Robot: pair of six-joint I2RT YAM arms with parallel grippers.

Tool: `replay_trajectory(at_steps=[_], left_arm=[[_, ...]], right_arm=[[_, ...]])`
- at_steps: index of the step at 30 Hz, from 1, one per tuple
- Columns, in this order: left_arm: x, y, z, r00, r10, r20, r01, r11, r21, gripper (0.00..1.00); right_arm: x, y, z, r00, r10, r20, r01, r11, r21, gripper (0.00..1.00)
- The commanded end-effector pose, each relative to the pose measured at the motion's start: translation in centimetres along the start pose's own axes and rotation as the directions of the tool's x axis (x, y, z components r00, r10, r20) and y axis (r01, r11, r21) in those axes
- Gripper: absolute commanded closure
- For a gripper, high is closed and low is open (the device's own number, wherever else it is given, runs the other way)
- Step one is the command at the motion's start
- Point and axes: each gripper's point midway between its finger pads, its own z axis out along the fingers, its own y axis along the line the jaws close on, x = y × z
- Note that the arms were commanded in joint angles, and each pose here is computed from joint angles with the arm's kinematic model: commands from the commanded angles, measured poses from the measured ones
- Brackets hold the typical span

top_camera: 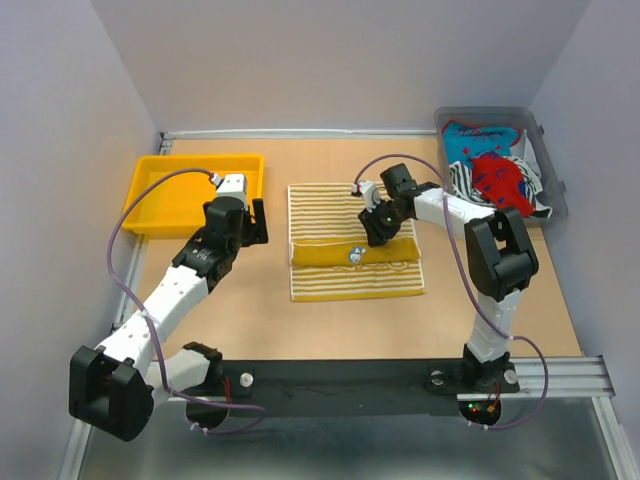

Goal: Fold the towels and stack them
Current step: Fold the towel

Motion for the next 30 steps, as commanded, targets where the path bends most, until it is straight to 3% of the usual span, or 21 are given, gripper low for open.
replay_trajectory(at_steps=[1, 5, 7, 24, 30], left_arm=[[-0.8, 0.6, -0.1, 0.999, -0.001, 0.042, 0.002, 1.000, -0.023, 0.15], [-0.8, 0.9, -0.1, 0.999, -0.001, 0.041, 0.002, 0.999, -0.034, 0.15], [-0.9, 0.9, -0.1, 0.999, -0.001, 0.042, 0.002, 0.999, -0.034, 0.15], [-0.7, 0.7, -0.2, 0.999, -0.010, 0.036, 0.011, 1.000, -0.024, 0.15], [-0.6, 0.6, -0.4, 0.999, -0.017, 0.039, 0.017, 1.000, -0.012, 0.15]], right_arm=[[-1.1, 0.5, -0.8, 0.999, -0.031, 0.019, 0.032, 0.999, -0.018, 0.63], [-1.4, 1.3, -1.8, 0.999, -0.037, 0.035, 0.038, 0.999, -0.016, 0.83], [-1.2, 2.0, -2.2, 0.999, -0.041, 0.034, 0.042, 0.999, -0.016, 0.85], [5.2, 11.3, -3.2, 0.996, 0.040, -0.082, -0.045, 0.997, -0.062, 0.84], [7.5, 15.0, -4.1, 0.985, 0.076, -0.153, -0.094, 0.989, -0.112, 0.69]])
